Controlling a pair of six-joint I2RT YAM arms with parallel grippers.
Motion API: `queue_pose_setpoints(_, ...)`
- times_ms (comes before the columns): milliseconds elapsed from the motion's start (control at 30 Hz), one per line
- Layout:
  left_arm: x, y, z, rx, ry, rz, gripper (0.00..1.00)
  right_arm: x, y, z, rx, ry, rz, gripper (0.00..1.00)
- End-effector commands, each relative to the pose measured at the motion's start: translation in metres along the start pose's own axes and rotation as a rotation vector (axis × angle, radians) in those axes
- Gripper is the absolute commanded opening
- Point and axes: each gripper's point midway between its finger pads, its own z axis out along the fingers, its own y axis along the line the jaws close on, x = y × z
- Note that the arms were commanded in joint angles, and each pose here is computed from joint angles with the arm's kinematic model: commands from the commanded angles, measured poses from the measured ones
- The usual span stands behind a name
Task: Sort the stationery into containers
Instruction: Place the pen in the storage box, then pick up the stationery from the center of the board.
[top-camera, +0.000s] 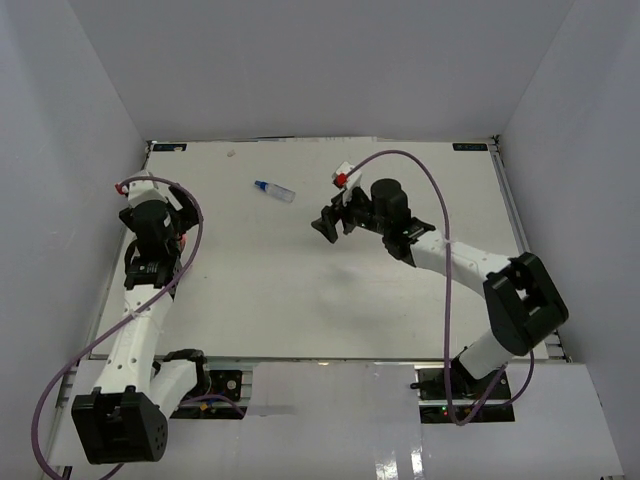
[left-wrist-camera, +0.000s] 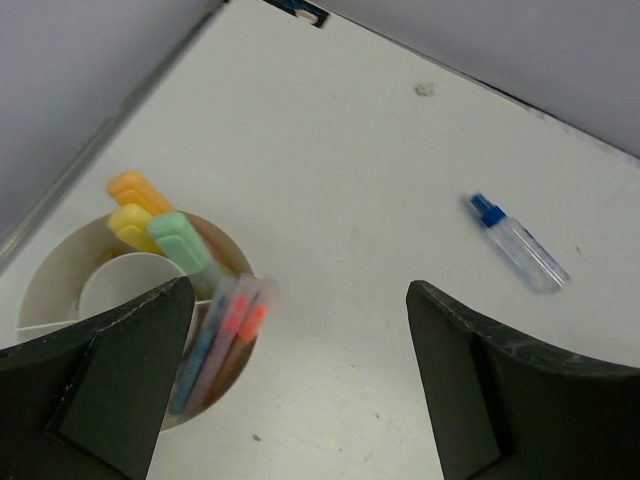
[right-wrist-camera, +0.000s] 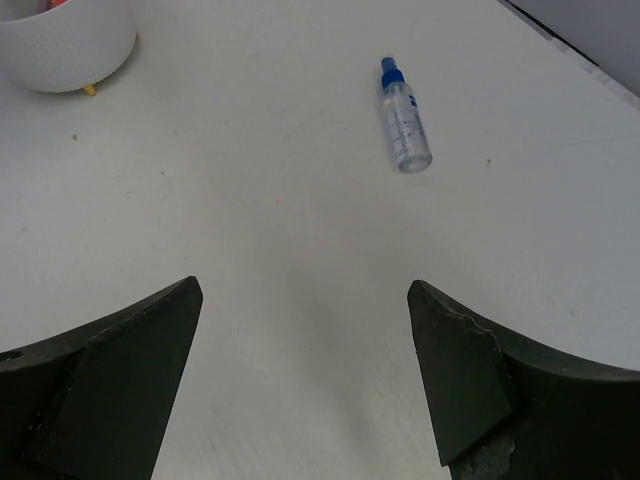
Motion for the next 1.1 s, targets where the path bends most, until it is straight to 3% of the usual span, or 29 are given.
queue_pose_setpoints(0,0.005,-0.041,-0.011,0.226,0.091,0.006,0.98,-0.001,-0.005,0.034,-0.104,0.031,-0.051,0.9)
queue_pose_setpoints(233,0.031,-0.067,-0.022,0.353,0.17,0.02,0.98,0.007,-0.032,0.097,-0.126,0.075,-0.101,0.91)
queue_pose_setpoints(267,0.032,-0.068,-0.022,0.359,0.173,0.027,0.98,0.028,-0.034,0.107,-0.135,0.125,-0.086,0.91)
queue_pose_setpoints(333,0.032,-0.071,-0.024,0.37,0.174,0.029,0.98,0.019,-0.04,0.121,-0.136,0.117,-0.103,0.92)
queue_pose_setpoints(367,0.032,-0.072,-0.024,0.374,0.177,0.028,0.98,0.034,-0.043,0.129,-0.138,0.146,-0.093,0.92)
queue_pose_setpoints(633,0.038,-0.076,-0.025,0.384,0.196,0.025,0.98,0.056,-0.06,0.168,-0.117,0.193,-0.073,0.92)
queue_pose_setpoints(833,0.046,-0.083,-0.026,0.421,0.235,0.021,0.98,0.096,-0.067,0.189,-0.083,0.263,-0.034,0.94)
queue_pose_setpoints(1067,0.051,-0.083,-0.025,0.421,0.255,0.016,0.98,0.102,-0.077,0.207,-0.058,0.284,-0.032,0.95)
